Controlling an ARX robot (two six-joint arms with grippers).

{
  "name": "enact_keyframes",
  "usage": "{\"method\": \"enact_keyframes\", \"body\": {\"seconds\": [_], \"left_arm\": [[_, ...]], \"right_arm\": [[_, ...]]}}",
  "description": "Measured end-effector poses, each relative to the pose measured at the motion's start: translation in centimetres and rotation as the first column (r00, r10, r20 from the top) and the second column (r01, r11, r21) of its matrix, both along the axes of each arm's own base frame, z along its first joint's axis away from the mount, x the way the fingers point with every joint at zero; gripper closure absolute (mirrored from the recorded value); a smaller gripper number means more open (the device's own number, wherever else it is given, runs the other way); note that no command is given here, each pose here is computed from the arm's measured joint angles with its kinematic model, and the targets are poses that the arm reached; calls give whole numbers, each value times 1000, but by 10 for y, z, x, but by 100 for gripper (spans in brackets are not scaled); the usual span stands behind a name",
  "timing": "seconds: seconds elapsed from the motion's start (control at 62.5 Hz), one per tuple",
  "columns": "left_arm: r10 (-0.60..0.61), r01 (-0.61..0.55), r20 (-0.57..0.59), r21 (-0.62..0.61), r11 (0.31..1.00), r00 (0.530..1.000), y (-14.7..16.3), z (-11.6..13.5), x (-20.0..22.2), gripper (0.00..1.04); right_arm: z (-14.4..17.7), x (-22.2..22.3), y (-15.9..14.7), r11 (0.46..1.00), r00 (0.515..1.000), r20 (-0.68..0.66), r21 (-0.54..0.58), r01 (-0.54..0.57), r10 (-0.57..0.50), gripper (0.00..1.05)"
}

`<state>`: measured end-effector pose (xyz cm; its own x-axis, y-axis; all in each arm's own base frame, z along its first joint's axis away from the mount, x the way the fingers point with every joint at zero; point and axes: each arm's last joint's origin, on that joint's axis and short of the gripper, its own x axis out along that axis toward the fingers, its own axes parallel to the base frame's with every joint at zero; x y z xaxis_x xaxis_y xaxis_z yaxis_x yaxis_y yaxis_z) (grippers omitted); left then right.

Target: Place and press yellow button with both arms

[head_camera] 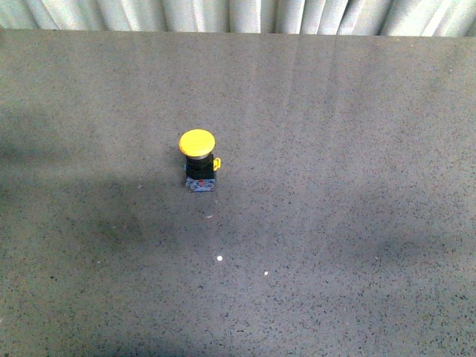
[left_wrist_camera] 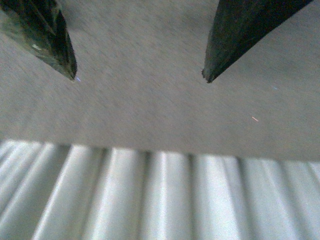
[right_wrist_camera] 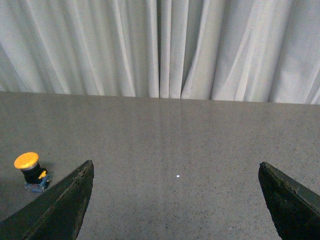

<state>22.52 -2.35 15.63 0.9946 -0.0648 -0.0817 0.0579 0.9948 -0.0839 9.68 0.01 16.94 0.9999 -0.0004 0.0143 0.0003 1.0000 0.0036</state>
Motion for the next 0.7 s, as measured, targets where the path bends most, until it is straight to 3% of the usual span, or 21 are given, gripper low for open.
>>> {"method": "enact_keyframes", "body": {"seconds": [0.08,0.192,0.224,0.256,0.272,0.32,0.4,0.592,0.704], "left_arm": [[68,-71,79,34,997,995,21,8,-14,47],[57,-61,73,55,997,996,23,6,-30,67],[56,-60,67,59,996,996,23,5,-34,72],[57,-61,64,61,996,996,23,4,-37,78],[59,-63,65,62,996,996,23,4,-39,81],[58,-62,72,62,996,996,23,6,-44,90],[53,-58,77,65,996,996,23,7,-50,103],[57,-62,71,69,996,996,23,6,-66,103],[57,-62,74,69,996,996,23,7,-74,103]], "right_arm": [[0,0,0,1000,1000,0,0,0,0,9],[0,0,0,1000,1000,-1,0,-3,3,9],[-1,1,0,999,997,-73,16,-33,35,9],[0,1,1,996,974,-207,53,-78,87,9],[1,2,2,993,940,-323,79,-86,107,9],[4,9,3,991,854,-505,109,-81,125,9],[10,26,6,991,806,-579,98,-87,128,9],[37,99,31,983,831,-538,-28,-182,139,9],[34,147,65,958,792,-573,-42,-285,210,9]]}}
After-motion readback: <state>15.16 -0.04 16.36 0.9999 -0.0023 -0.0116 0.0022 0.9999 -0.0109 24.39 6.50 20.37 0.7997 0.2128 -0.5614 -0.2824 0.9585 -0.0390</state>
